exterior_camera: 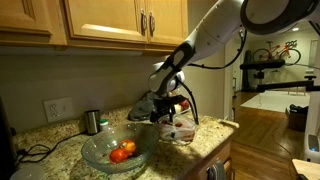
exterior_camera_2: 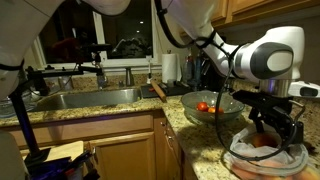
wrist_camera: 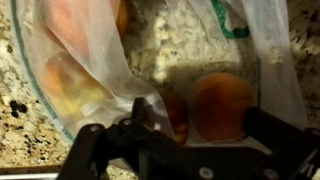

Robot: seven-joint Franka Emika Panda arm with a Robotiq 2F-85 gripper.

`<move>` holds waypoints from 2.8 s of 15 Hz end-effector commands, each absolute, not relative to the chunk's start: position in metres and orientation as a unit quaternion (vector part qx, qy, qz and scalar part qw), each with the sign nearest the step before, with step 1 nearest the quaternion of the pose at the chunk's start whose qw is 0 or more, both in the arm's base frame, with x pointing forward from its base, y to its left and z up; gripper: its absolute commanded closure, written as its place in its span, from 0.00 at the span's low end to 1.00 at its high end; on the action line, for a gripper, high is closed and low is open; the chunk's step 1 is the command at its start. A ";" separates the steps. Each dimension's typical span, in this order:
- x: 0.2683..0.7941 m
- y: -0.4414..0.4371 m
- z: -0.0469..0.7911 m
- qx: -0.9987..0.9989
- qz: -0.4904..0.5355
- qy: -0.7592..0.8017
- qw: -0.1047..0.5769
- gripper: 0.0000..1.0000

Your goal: Pick up the mango from the bag and put it in the bowl

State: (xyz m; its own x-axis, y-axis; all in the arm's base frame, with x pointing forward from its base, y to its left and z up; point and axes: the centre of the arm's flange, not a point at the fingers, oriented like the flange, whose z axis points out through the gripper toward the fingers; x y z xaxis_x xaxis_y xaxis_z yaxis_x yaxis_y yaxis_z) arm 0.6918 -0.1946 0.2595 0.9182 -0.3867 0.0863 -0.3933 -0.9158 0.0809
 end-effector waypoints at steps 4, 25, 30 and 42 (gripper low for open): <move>0.698 -0.192 0.274 0.980 0.048 -0.195 0.014 0.00; 0.703 -0.193 0.264 0.981 0.048 -0.190 0.001 0.00; 0.703 -0.195 0.260 0.979 0.040 -0.198 0.007 0.00; 0.696 -0.198 0.268 0.976 0.022 -0.208 0.064 0.00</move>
